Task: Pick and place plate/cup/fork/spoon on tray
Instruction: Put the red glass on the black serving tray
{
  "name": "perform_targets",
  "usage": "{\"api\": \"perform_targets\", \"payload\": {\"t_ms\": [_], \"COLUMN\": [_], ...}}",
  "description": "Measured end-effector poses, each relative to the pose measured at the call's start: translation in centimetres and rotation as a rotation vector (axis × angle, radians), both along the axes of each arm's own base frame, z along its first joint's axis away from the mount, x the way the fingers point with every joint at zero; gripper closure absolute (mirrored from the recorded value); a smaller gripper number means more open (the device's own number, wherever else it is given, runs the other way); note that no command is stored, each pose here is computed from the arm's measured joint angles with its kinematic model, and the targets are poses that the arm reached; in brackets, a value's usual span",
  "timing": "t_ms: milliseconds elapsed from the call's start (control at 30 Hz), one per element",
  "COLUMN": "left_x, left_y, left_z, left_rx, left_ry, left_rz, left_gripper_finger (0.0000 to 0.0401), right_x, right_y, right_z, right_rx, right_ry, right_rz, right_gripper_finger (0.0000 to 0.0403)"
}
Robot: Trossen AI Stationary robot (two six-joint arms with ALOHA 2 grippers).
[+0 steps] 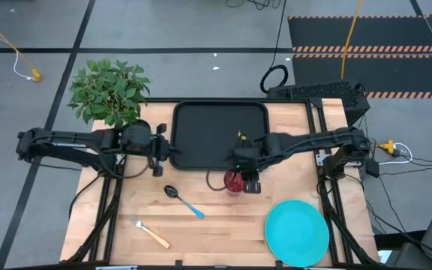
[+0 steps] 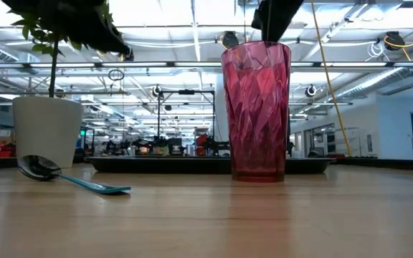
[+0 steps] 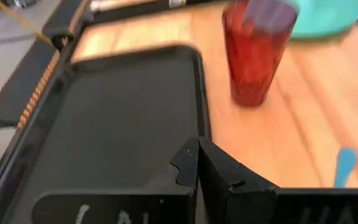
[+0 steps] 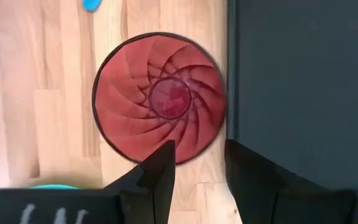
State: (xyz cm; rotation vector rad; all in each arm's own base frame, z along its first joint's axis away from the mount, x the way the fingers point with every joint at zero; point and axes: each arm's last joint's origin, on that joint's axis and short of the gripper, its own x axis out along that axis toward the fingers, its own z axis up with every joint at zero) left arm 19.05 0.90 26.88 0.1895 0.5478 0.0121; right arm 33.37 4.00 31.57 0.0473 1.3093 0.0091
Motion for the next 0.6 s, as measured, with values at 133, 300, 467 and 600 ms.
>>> {"api": "perform_targets", "payload": {"t_ms": [133,300,467,600], "left_x": [0.9,1.6,1.9,2.1], "left_y": [0.2,0.3,0.4,0.5], "left_z": [-1.1,-1.8,-2.0,-2.3], "left_rx": [0.045,0.057,0.085,0.125], "left_ry": [0.069,0.105,0.109,0.128], "left_rz": [0.042,0.039,0.047,0.084], "left_gripper_finger": [0.0391,0.0391,0.0391,0.0391], "right_x": [0.3,0.4,0.5,0.6], "right_y": [-0.1,-0.6,-1.0,-1.2], "right_z": [-0.7,-0.6,-0.6,-0.6], "right_rx": [-0.001,0.014,0.014,-0.020], "right_ry": [0.029,0.019,0.017,0.003], "right_rz": [-0.012,-0.081,-0.108,-0.120], "right_gripper_finger": [0.0270,0.0256,0.0239,0.0231]}}
